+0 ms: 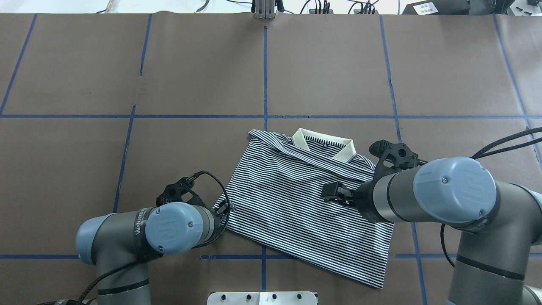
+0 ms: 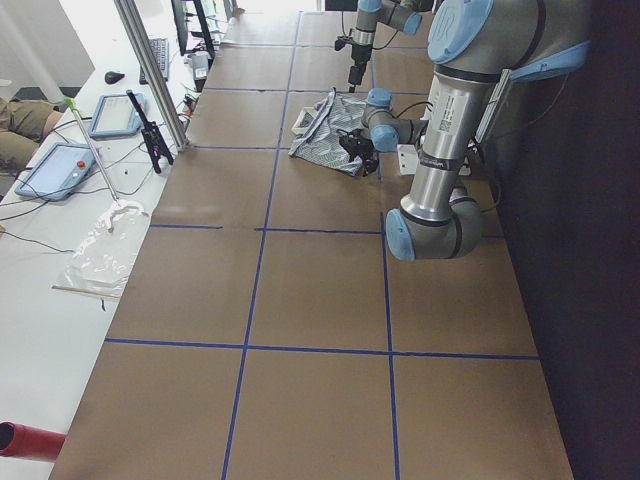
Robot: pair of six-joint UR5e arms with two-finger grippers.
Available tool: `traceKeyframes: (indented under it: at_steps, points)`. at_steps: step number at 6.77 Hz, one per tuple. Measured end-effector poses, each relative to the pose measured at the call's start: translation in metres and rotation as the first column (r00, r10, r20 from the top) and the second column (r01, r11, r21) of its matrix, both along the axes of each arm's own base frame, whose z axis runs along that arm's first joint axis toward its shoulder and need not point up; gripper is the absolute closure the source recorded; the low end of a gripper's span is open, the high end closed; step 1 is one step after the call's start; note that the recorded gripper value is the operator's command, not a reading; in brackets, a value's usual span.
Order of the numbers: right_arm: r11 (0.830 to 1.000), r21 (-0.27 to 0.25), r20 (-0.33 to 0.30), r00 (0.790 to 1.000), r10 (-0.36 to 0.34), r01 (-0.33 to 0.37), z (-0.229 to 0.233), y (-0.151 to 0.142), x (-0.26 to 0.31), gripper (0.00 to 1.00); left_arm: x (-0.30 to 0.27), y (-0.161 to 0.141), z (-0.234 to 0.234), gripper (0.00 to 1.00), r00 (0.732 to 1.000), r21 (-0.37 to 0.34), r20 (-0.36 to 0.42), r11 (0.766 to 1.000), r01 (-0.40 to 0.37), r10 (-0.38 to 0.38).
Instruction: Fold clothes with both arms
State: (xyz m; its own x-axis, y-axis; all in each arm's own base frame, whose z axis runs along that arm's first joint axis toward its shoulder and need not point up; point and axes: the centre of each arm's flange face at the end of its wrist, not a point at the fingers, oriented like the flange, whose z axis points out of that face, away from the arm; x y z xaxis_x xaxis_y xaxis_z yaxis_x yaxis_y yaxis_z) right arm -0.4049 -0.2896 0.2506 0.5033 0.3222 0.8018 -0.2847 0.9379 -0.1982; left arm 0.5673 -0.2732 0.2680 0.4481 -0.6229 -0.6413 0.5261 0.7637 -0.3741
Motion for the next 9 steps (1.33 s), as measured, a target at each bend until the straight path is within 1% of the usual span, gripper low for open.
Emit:
traceKeyframes:
  at_steps: [1,2,3,4,5,6,9]
  points:
    - [1.0,0.0,0.001,1.0,0.002,-0.002,0.0,-0.001,0.001,0.0,0.004,-0.001,0.001,0.19,1.0,0.001,0.007,1.0,0.005,-0.005]
    - [1.0,0.0,0.001,1.0,0.003,-0.003,0.0,-0.001,0.001,0.0,0.004,-0.003,0.002,0.22,1.0,0.002,0.011,1.0,0.011,-0.011]
    - [1.0,0.0,0.0,1.0,0.003,-0.003,0.0,-0.002,0.001,0.0,0.003,-0.007,0.003,0.31,1.0,0.003,0.012,1.0,0.018,-0.018]
    - [1.0,-0.001,-0.002,1.0,0.003,-0.003,0.001,-0.002,0.0,0.0,0.002,-0.011,0.003,0.6,1.0,0.004,0.013,1.0,0.025,-0.025]
    - [1.0,-0.002,-0.003,1.0,0.003,-0.003,0.002,-0.002,0.0,0.0,0.0,-0.014,0.003,0.9,0.999,0.004,0.014,1.0,0.03,-0.03]
    - [1.0,-0.002,-0.004,1.0,0.003,-0.003,0.002,-0.002,0.0,0.0,0.0,-0.015,0.003,1.0,0.999,0.005,0.014,0.999,0.032,-0.032]
    - [1.0,-0.004,0.001,1.0,0.004,-0.004,0.0,-0.002,0.001,0.0,-0.013,-0.033,-0.002,1.0,0.998,0.02,0.005,0.998,0.06,-0.061]
